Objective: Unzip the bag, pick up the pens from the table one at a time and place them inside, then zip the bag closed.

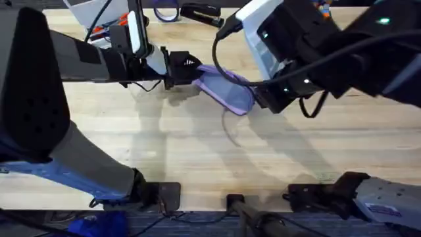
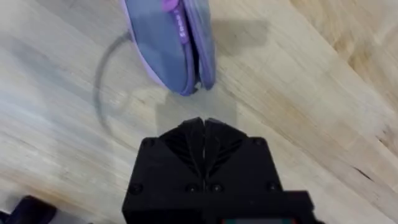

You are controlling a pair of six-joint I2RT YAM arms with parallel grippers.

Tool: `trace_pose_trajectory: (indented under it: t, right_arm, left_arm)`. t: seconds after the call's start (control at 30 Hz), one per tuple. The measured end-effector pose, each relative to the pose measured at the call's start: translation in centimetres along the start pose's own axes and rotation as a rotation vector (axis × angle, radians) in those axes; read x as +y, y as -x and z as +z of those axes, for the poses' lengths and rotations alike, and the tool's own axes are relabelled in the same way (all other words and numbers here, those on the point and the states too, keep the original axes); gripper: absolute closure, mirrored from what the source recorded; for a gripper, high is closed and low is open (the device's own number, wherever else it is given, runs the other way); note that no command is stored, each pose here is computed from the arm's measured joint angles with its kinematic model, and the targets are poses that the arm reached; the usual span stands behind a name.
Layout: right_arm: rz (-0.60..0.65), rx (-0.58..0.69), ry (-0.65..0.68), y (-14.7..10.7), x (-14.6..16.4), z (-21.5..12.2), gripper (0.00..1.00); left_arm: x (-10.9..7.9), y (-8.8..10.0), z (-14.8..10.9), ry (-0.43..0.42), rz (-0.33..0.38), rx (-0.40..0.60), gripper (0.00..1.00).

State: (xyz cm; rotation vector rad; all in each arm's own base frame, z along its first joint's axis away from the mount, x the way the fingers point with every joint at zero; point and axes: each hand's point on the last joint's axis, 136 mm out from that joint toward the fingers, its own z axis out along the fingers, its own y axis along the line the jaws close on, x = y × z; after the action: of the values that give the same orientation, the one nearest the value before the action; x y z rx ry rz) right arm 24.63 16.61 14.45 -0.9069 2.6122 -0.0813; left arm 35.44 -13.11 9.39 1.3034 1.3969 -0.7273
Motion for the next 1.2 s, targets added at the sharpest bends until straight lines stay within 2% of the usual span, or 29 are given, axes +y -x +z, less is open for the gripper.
trace_pose_trajectory:
  t: [0.27,0.83,0.87,1.07,1.2]
  right_arm:
    - [0.016,-0.068,0.0,0.3,-0.4,-1.9,0.972]
    - [0.017,-0.071,-0.003,0.4,-0.4,-1.9,0.968]
    - [0.022,-0.071,-0.002,0.4,-0.4,-1.9,0.888]
    - [0.02,-0.073,-0.003,0.4,-0.4,-2.0,0.047]
    - [0.021,-0.075,-0.003,0.5,-0.4,-2.0,0.006]
  left_arm:
    - [0.0,0.0,0.0,0.0,0.0,0.0,0.958]
    - [0.0,0.0,0.0,0.0,0.0,0.0,0.958]
    - [0.0,0.0,0.0,0.0,0.0,0.0,0.958]
    - [0.0,0.0,0.0,0.0,0.0,0.0,0.958]
    - [0.0,0.0,0.0,0.0,0.0,0.0,0.958]
